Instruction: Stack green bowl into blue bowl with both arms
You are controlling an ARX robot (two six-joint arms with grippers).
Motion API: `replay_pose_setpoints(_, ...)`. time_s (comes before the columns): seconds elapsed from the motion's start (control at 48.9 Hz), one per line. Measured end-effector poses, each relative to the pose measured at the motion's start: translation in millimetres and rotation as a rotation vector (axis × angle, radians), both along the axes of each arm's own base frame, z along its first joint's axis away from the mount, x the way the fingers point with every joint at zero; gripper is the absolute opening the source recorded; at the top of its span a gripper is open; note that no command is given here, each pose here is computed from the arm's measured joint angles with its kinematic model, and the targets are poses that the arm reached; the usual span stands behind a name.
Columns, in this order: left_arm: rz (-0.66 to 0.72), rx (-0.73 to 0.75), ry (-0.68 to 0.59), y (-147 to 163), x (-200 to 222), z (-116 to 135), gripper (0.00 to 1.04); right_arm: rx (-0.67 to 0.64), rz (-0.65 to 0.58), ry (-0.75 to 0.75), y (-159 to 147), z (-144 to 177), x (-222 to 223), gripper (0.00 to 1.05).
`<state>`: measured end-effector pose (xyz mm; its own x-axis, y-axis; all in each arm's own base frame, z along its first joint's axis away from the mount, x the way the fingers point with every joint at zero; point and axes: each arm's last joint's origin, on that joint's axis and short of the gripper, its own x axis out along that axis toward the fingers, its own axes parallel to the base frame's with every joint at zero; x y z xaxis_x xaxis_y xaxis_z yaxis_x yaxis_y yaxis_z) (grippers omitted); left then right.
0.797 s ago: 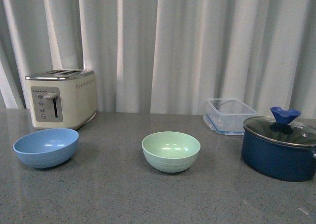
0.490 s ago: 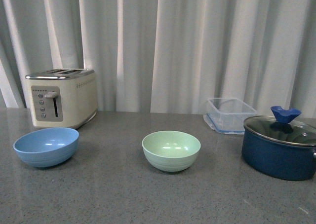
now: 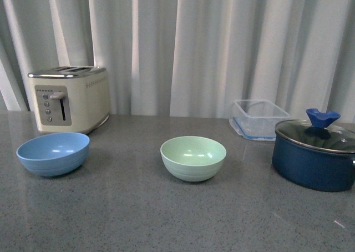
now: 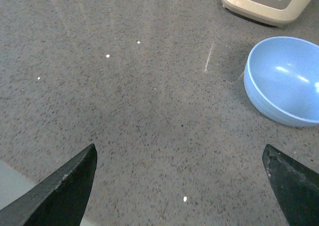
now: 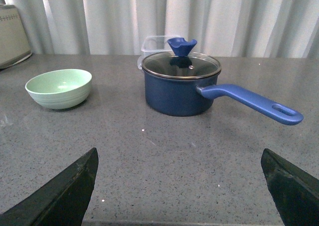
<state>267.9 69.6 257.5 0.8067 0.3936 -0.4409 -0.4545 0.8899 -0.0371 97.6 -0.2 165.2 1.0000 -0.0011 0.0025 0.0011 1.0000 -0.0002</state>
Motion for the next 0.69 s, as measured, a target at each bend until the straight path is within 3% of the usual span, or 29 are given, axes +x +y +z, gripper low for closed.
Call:
replay_pose_setpoints(0.225, -0.051, -0.008, 0.052, 8.5, 78.1, 3.6, 0.98, 0.0, 0.0, 0.0, 0.0, 0.0, 0.0, 0.95)
replay_pose_setpoints(0.695, -0.092, -0.002, 0.168, 1.7, 183.9, -55.4, 0.98, 0.0, 0.0, 0.0, 0.0, 0.0, 0.0, 0.95)
